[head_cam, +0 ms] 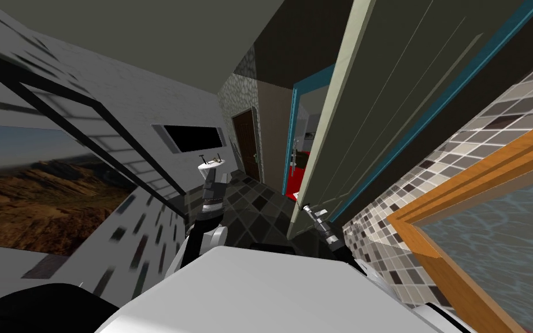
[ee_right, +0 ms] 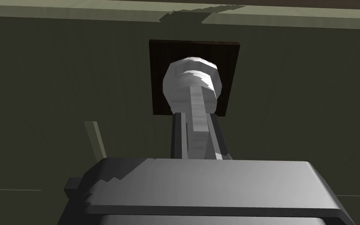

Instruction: Pull the door open

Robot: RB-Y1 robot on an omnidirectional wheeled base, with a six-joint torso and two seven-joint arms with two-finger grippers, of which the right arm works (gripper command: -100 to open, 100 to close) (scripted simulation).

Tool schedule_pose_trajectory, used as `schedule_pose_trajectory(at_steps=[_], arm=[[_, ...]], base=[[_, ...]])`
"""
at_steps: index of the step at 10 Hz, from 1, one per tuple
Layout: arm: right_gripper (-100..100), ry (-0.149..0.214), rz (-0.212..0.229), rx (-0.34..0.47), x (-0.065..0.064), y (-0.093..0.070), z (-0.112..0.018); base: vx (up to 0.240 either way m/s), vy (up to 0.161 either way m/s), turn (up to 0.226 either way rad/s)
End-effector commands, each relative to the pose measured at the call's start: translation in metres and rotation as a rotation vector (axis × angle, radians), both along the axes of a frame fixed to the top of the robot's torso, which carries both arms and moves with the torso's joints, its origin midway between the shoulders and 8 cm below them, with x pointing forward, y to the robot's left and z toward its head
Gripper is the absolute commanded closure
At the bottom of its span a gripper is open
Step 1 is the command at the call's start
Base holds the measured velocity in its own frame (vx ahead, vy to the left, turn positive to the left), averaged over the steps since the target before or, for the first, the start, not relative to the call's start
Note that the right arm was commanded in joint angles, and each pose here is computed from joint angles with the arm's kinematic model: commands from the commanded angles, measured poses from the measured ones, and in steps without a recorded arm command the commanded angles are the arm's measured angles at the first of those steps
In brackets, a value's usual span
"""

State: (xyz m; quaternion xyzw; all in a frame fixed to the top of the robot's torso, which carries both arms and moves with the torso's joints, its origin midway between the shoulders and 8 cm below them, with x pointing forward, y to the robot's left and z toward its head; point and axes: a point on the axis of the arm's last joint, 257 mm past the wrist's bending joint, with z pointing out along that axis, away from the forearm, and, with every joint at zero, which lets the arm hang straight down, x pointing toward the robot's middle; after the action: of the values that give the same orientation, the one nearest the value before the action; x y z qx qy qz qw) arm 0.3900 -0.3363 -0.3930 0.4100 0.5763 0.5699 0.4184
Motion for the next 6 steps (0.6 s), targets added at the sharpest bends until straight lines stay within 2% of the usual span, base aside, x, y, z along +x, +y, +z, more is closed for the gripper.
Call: schedule_pose_trajectory(at_steps=[1, 2, 3, 4, 6], arm=[[100, 0.002, 0.016, 0.008, -0.003, 0.010, -0.002], [100, 0.000, 0.044, 0.007, -0.015, 0.011, -0.002], [100, 0.000, 0.059, 0.006, -0.021, 0.011, -0.002], [100, 0.000, 0.059, 0.006, -0.021, 0.011, -0.002], [100, 0.000, 0.089, 0.007, -0.032, 0.012, -0.001]], base=[[-0.003, -0.009, 0.002], [-0.025, -0.024, -0.012], [-0.047, -0.041, -0.022], [-0.036, -0.032, -0.009], [-0.028, -0.049, -0.015]])
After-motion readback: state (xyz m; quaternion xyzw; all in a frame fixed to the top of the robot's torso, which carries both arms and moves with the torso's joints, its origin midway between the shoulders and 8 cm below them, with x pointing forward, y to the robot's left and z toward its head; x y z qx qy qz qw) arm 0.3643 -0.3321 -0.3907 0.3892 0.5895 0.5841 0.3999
